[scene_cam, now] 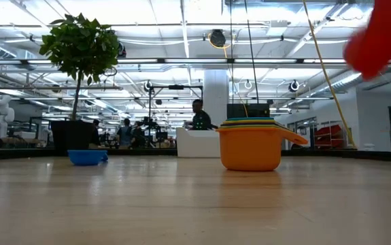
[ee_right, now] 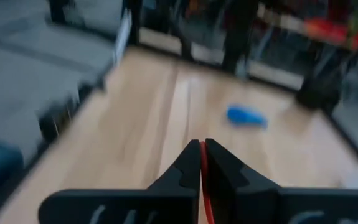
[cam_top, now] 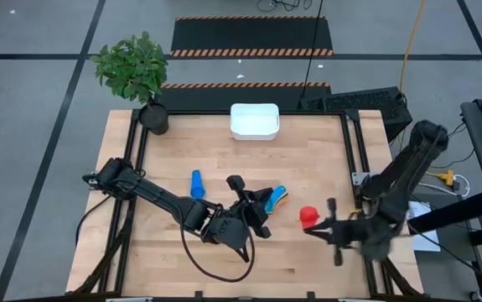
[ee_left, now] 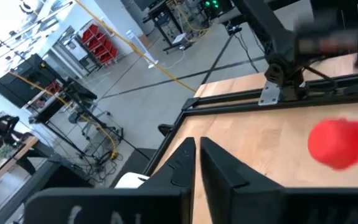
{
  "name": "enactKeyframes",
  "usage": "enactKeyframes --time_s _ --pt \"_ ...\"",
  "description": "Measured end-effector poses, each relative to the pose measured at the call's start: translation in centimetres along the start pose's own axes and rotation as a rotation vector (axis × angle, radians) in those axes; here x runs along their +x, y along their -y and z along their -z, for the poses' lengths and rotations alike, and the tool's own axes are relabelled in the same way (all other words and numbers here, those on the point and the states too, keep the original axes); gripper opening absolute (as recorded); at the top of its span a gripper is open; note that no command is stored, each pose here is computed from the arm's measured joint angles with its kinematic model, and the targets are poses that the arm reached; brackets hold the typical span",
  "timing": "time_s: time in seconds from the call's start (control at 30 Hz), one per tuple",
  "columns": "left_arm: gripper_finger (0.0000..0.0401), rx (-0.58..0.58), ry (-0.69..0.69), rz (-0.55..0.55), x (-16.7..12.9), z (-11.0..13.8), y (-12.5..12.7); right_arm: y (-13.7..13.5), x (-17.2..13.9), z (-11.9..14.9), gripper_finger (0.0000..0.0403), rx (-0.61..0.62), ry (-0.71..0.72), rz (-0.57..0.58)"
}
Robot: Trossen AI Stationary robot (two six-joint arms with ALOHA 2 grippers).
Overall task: Nest measuring cups in basket
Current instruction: Stack the red measuring cup on top of the light blue measuring cup
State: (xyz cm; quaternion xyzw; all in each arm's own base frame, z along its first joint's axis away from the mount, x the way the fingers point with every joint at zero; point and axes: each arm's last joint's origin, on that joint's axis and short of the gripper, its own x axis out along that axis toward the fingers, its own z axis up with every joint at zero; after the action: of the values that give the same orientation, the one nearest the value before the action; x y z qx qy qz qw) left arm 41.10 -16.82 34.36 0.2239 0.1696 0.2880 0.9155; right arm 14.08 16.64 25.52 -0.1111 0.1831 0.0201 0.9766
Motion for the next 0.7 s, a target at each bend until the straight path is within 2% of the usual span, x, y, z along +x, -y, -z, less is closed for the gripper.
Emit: enactKeyframes --time_s 0.17,0.27,0.43,0.57,0.7 --pt "0.0085 -0.061 0.003 0.001 0.0 0.0 0.0 1.3 -3.2 -2.6 0.0000 -0.009 0.226 -0.008" --pt "0.0133 -0.113 0.013 0.013 0.1 -0.2 0.0 2.1 -4.3 -3.3 0.0000 -0.005 0.357 -0.063" --pt "0.0200 -0.249 0.019 0.164 1.3 -0.1 -0.3 3.1 -5.2 -2.9 0.0000 0.007 0.582 -0.181" --pt "0.0223 -0.329 0.003 0.338 2.7 0.3 -0.1 3.9 -5.5 -2.2 0.0000 0.031 0.732 -0.243" --pt "0.0219 -0.442 -0.028 0.376 3.6 0.9 0.9 4.7 -6.0 -2.2 0.0000 0.059 0.856 -0.300"
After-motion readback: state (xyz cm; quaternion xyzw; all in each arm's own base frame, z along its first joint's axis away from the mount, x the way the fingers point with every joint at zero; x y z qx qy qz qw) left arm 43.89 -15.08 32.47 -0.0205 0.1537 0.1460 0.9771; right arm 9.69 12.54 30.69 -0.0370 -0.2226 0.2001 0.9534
